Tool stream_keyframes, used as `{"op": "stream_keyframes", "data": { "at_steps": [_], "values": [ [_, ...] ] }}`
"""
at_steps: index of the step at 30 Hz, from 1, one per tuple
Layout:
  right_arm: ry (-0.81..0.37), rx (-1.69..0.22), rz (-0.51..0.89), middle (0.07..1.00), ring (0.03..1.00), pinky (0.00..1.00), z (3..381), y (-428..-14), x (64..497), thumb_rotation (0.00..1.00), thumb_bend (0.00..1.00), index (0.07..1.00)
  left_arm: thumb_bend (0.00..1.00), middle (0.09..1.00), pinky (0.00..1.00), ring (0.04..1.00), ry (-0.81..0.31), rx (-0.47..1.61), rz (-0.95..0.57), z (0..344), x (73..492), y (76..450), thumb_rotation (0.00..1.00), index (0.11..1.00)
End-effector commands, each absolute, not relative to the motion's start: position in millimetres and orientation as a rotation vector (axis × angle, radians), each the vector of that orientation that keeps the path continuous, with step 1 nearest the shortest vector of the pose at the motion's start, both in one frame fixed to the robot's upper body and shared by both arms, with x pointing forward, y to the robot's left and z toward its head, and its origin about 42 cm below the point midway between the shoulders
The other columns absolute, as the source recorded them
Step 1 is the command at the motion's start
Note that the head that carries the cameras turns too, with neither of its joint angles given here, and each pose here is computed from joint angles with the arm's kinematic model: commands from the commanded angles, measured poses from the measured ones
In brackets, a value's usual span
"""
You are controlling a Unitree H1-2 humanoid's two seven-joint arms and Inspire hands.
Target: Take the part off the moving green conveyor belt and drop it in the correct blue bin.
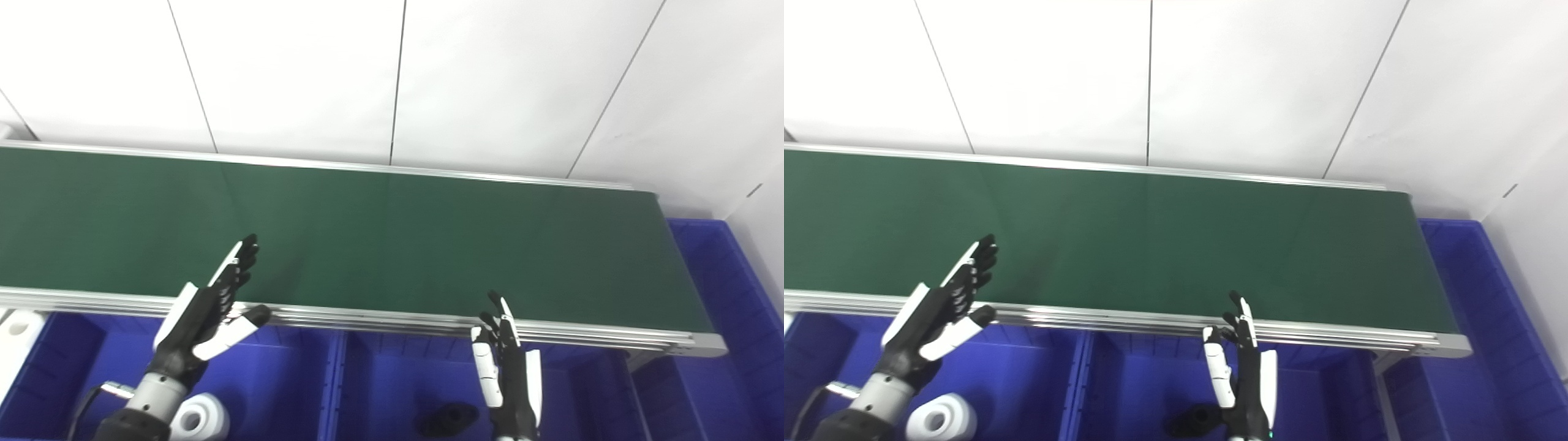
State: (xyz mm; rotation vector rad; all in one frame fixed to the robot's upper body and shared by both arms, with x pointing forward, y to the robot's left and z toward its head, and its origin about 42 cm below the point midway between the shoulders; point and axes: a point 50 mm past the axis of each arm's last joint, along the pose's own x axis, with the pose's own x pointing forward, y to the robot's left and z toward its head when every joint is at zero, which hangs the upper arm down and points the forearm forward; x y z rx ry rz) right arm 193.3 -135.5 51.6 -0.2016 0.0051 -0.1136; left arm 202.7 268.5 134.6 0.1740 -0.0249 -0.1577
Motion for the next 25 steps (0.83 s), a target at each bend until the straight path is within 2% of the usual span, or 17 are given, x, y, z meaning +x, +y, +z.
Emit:
{"op": "stream_keyframes", "data": {
  "at_steps": [1,3,5,9,13,17,23,25],
  "values": [
    [-0.088,-0.088,-0.093,0.958,0.865,0.79,75.8,-90.2,203.3,1.00,0.64,0.930,0.74,1.000,1.00,1.000,-0.086,0.111,-0.135,157.0,198.0,266.0,0.68,1.000],
    [-0.089,-0.092,-0.092,0.962,0.868,0.79,78.5,-93.4,203.3,1.00,0.63,0.933,0.75,1.000,1.00,1.000,-0.096,0.061,-0.123,165.4,191.0,260.6,0.67,1.000],
    [-0.090,-0.110,-0.088,0.962,0.870,0.79,80.1,-96.4,203.3,1.00,0.62,0.933,0.71,1.000,1.00,1.000,-0.102,0.032,-0.106,168.2,183.4,255.3,0.67,1.000],
    [-0.091,-0.124,-0.086,0.959,0.870,0.79,80.3,-103.1,202.2,1.00,0.61,0.933,0.69,1.000,1.00,1.000,-0.087,0.040,-0.057,152.7,175.0,248.6,0.66,1.000],
    [-0.083,-0.124,-0.091,0.964,0.870,0.79,78.8,-109.3,199.8,1.00,0.58,0.934,0.78,1.000,1.00,1.000,-0.080,0.092,0.001,118.0,179.7,246.6,0.71,1.000],
    [-0.072,-0.108,-0.099,0.960,0.868,0.79,80.2,-113.4,196.7,1.00,0.59,0.932,0.78,1.000,1.00,1.000,-0.095,0.110,0.030,100.0,184.2,240.5,0.73,1.000],
    [-0.072,-0.077,-0.099,0.955,0.875,0.81,83.4,-120.4,191.6,1.00,0.62,0.941,0.77,1.000,1.00,1.000,-0.121,0.108,0.030,97.1,185.2,227.0,0.78,1.000],
    [-0.072,-0.090,-0.095,0.955,0.874,0.81,83.3,-122.7,190.3,1.00,0.61,0.943,0.81,1.000,1.00,1.000,-0.125,0.112,0.051,98.4,184.0,223.9,0.80,1.000]
  ]
}}
